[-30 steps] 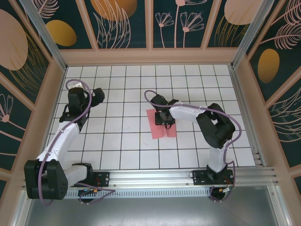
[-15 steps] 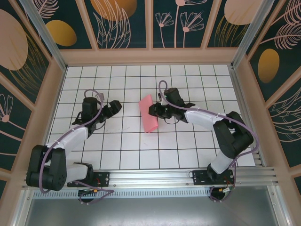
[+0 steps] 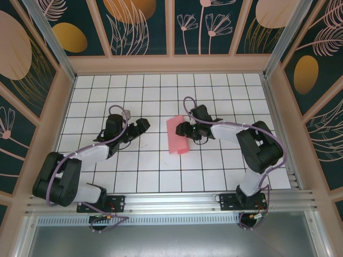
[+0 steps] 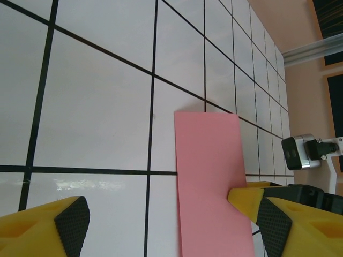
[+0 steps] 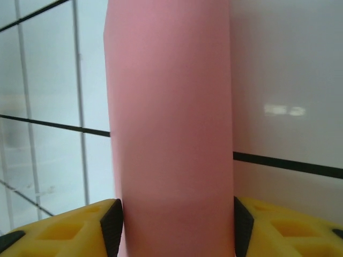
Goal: Fold a paper plane with a square sheet of paper (pick it up from the middle)
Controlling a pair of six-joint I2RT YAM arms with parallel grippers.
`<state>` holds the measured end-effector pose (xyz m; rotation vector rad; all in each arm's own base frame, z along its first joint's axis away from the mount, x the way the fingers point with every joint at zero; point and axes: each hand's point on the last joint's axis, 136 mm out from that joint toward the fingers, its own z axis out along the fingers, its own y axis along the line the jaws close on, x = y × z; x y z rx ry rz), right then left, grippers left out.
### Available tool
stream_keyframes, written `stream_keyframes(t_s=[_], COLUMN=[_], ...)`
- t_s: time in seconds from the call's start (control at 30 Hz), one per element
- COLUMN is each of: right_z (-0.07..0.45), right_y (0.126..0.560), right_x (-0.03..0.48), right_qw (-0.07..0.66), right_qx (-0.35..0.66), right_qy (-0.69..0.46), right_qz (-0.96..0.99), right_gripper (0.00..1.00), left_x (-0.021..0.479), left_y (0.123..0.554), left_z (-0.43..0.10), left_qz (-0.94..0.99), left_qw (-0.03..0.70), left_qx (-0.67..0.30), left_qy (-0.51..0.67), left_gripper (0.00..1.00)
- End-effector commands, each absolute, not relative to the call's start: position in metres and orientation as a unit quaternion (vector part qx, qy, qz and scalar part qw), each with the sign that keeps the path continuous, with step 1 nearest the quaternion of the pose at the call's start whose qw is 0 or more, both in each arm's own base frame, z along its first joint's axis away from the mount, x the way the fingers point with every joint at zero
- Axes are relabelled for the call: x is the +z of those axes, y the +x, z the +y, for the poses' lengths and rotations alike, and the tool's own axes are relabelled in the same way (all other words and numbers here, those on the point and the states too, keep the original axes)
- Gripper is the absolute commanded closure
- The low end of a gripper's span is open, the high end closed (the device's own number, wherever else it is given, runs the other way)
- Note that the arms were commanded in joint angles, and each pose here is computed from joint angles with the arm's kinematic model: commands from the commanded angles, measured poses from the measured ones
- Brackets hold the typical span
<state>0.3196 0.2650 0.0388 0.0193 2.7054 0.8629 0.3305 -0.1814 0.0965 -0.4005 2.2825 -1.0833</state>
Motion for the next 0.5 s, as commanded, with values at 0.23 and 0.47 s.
stream_keyframes(t_s=[0.23,0.47], right_z=[0.236,0.231], right_y=[0.327,0.322], right_x=[0.045,0.045], right_qw=[0.172,0.168], right_qx=[0.277,0.296], right_qy=[0.020,0.029], right_qz=[0.945,0.940], right_gripper=[0.32,0.36], left_x=[0.101,0.089], left_y=[0.330,0.325], left_z=[-0.234,-0.279], left_qz=[0.844,0.851], left_qw=[0.255,0.218], left_qx=[-0.456,-0.470], left_qy=[-0.121,-0.084], left_gripper=[0.18,0.32])
